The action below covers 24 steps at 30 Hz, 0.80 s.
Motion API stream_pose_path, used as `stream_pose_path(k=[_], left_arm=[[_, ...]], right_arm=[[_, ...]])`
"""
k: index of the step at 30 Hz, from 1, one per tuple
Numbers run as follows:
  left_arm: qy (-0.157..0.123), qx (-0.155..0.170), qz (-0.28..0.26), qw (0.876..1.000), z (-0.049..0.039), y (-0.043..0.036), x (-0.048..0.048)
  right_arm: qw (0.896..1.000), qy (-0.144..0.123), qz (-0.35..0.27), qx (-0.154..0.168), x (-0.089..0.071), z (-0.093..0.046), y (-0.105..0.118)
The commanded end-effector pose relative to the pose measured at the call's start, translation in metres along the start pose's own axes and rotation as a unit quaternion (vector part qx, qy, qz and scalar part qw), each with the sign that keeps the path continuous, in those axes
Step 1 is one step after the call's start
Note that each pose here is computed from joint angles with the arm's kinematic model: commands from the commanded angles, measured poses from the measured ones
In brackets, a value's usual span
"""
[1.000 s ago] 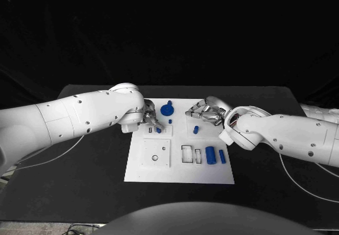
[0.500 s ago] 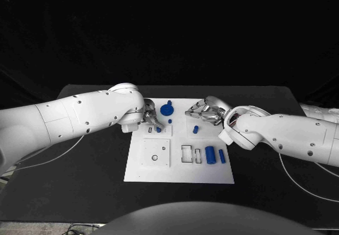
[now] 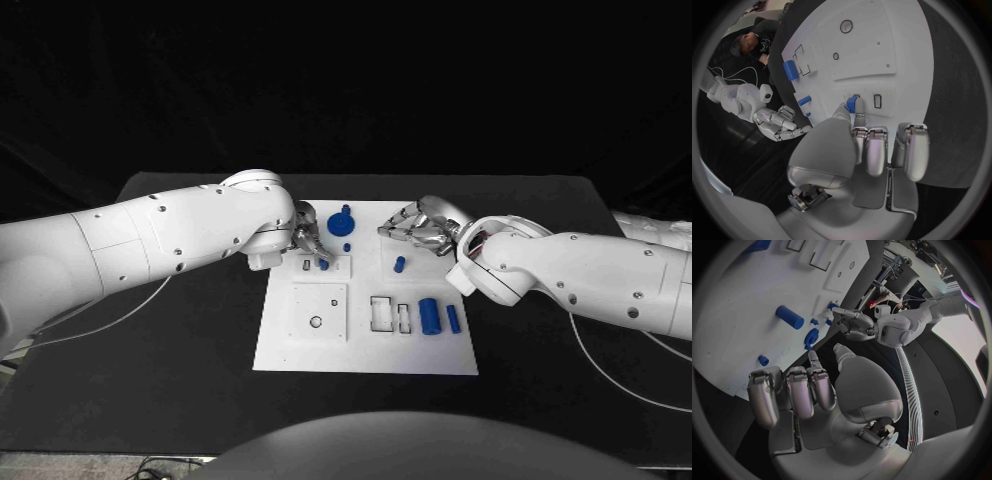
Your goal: Assemble the parts on the task board
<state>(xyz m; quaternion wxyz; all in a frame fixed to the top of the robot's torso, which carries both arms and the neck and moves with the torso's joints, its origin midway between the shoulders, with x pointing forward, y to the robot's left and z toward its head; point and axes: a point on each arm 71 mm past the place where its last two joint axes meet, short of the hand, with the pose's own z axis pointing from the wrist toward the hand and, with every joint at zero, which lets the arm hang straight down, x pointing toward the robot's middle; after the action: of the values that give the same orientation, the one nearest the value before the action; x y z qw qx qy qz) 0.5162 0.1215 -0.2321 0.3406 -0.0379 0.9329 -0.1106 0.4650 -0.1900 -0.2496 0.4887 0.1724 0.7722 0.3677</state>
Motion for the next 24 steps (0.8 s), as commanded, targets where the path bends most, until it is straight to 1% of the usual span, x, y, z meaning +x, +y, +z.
stream_pose_path(k=[1,9,24], left_arm=[[0.008,0.003,0.010,1.000,-0.0001,-0.0009,0.0011],[0.011,-0.002,0.012,1.000,0.0002,0.0012,0.0009],[0.003,0.004,0.017,1.000,0.0006,-0.0018,0.0002]], right_arm=[[1.000,0.004,-0.004,-0.003,0.0014,0.0001,0.0008],[1.000,0.004,-0.004,-0.002,0.0010,0.0000,0.0003],[1.000,0.005,-0.003,-0.002,0.0011,-0.0002,0.0003]])
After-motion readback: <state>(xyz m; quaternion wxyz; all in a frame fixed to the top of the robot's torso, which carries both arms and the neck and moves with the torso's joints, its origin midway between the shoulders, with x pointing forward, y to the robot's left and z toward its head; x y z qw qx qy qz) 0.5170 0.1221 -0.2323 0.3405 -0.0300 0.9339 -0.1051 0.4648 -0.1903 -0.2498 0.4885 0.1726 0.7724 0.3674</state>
